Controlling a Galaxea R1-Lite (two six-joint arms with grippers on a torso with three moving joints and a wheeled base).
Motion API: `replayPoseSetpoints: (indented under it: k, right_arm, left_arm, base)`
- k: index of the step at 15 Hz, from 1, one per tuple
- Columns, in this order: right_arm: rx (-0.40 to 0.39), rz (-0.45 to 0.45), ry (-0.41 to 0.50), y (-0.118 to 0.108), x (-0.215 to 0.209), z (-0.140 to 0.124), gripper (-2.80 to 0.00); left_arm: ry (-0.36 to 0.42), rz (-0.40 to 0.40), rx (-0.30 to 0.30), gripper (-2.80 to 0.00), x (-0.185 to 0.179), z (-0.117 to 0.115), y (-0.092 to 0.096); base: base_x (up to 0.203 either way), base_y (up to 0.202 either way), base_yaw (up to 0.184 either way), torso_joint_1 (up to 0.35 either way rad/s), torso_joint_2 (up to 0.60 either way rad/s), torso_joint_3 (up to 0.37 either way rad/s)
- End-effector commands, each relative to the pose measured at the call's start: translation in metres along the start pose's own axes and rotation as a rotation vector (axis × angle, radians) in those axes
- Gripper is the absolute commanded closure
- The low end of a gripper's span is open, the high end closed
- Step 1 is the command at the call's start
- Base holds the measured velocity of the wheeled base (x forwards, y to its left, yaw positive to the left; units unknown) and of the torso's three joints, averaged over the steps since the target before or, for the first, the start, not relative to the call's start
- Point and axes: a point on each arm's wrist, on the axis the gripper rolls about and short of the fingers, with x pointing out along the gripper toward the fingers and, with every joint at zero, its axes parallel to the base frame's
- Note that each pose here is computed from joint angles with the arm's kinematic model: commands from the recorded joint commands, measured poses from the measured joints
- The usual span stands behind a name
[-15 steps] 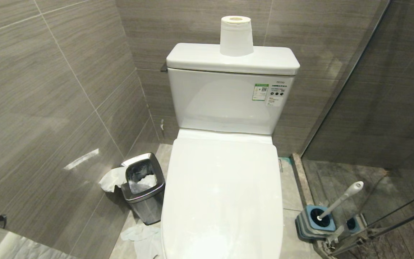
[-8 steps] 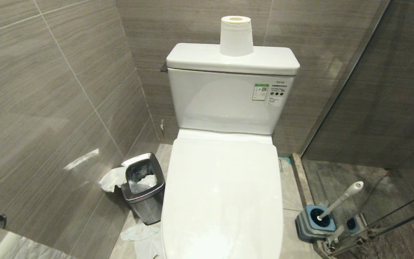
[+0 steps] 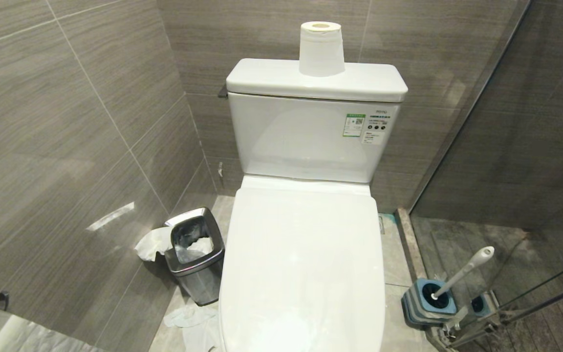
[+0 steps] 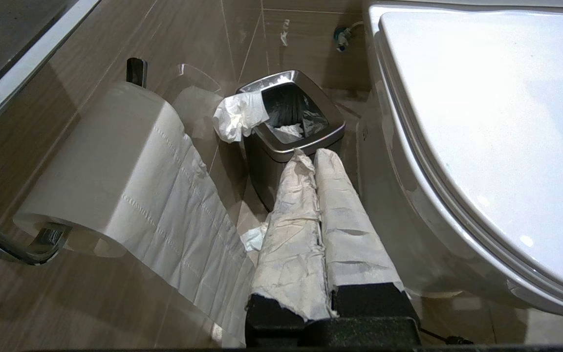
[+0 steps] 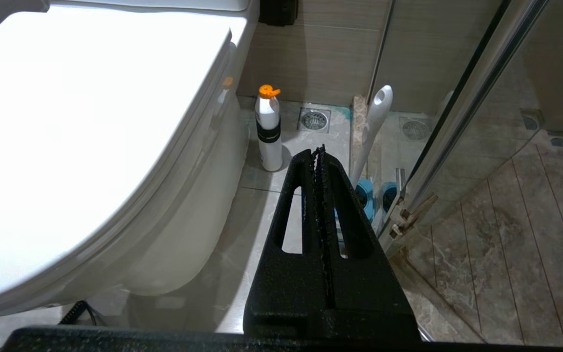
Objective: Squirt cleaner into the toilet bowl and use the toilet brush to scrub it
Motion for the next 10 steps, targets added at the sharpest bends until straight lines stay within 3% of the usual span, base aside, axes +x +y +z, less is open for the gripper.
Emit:
replayPoseSetpoints:
  k: [1,10]
  right_arm:
    - [0.0,0.0,0.001,0.0,0.0001,0.0,0.0]
    - [0.003,0.001,0.001,0.0,0.0001,0.0,0.0]
  left_arm:
    - [0.003,0.0,0.0,0.0,0.0002,-0.0004,0.0]
    - [0.003,0.0,0.0,0.0,0.0002,-0.0004,0.0]
  base:
    - [0.0,0.0,0.0,0.0,0.0,0.0]
    - [0.0,0.0,0.0,0.0,0.0,0.0]
